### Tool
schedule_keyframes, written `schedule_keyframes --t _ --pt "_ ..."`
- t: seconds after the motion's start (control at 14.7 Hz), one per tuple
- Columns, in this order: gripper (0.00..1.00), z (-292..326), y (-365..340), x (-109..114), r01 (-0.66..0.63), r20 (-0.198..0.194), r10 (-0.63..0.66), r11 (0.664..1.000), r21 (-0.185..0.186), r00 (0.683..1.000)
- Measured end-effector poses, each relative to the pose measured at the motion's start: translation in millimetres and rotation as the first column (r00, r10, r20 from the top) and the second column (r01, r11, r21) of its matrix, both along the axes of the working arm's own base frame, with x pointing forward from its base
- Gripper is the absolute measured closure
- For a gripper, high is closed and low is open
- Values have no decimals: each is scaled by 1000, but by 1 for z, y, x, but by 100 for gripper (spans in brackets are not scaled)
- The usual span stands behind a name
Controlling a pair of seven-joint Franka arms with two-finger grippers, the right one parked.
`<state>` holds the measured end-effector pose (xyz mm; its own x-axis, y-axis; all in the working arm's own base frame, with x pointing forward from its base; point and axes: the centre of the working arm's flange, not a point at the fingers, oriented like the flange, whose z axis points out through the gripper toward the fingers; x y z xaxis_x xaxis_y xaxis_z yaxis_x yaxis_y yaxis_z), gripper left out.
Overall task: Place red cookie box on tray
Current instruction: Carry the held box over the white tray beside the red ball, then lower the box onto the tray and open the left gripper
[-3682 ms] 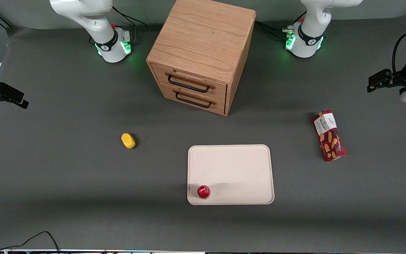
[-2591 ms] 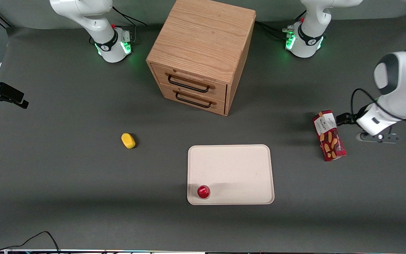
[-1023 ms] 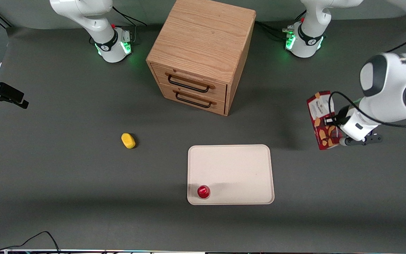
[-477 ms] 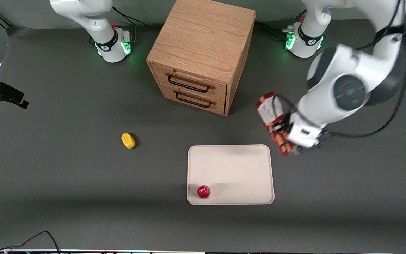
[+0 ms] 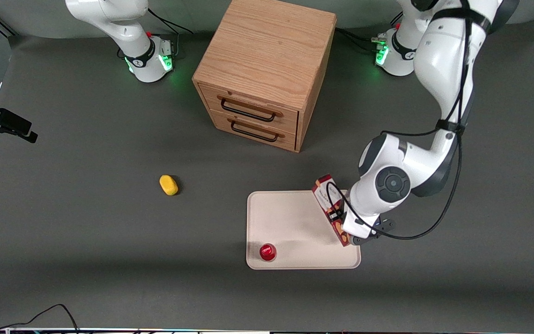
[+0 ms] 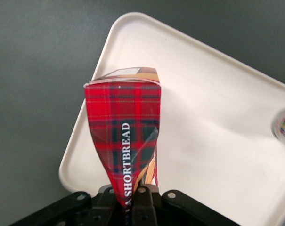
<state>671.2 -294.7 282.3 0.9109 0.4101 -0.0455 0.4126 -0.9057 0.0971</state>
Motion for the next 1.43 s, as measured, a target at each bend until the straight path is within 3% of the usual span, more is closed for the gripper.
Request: schedule_keyframes --t 0.82,0.89,1.02,1.16,1.36,1.43 --pt "94 -42 -7 7 57 112 -60 998 34 992" --pt "89 -42 -8 7 63 118 -67 997 37 991" --pt "69 -49 -8 5 73 112 -78 996 47 991" --pt "48 -52 -5 3 94 81 -99 993 69 992" --pt "17 -18 8 -4 153 -53 -147 979 136 988" --pt "7 11 14 -9 177 -97 -164 974 141 982"
